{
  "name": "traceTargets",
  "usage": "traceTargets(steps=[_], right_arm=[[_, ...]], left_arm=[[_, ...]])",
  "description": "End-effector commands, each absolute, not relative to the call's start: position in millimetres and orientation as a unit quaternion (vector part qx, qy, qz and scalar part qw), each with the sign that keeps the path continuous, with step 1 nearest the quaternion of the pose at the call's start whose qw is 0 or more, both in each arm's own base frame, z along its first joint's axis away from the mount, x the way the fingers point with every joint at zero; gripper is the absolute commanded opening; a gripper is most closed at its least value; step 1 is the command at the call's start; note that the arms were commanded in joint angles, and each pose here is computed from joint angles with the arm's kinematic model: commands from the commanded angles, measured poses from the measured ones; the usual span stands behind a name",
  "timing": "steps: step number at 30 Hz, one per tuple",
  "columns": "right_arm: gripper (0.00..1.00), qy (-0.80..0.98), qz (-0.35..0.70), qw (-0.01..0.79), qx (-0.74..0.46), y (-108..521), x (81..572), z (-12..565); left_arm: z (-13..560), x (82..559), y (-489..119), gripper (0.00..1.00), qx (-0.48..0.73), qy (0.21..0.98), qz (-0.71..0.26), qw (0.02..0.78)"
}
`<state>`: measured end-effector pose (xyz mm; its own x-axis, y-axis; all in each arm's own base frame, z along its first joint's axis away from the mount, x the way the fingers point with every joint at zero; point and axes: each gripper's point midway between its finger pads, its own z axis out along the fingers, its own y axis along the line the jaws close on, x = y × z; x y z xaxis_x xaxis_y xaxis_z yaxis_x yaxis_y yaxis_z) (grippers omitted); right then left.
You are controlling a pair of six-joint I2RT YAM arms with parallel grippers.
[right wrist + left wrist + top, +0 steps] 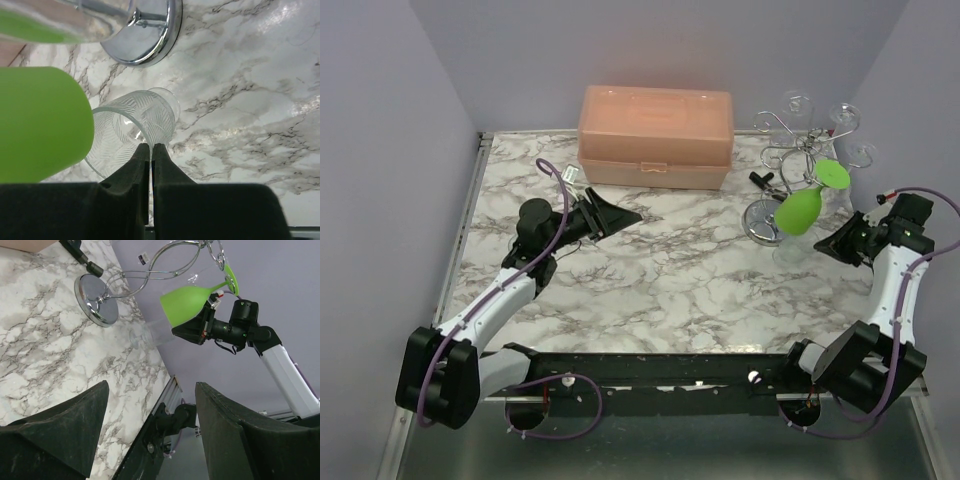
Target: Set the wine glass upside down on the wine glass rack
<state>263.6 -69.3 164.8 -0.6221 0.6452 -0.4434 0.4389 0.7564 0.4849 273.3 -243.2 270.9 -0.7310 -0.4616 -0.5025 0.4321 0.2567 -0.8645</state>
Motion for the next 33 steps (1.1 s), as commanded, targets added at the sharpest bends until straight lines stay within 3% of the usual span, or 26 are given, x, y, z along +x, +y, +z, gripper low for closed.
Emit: traceTargets(steps=[1,19,27,33], right_arm=[[0.0,0.879,0.22,0.323,0.271,-45,258,189],[0.0,0.881,0.298,0.239,0.278,-3,222,154],[0.0,0.867,0.348,0.243,0.261,14,221,161],[0.0,0.853,0.392,0.241,0.245,28,222,170]], left_arm=[[284,270,-247,0.72,0.004,0.685,-0.632,0.363],[258,270,-292,0.72,-0.005,0.717,-0.643,0.269],[217,255,-356,0.68,-0.015,0.762,-0.629,0.154],[196,263,-382,0.67,-0.04,0.784,-0.61,0.107]])
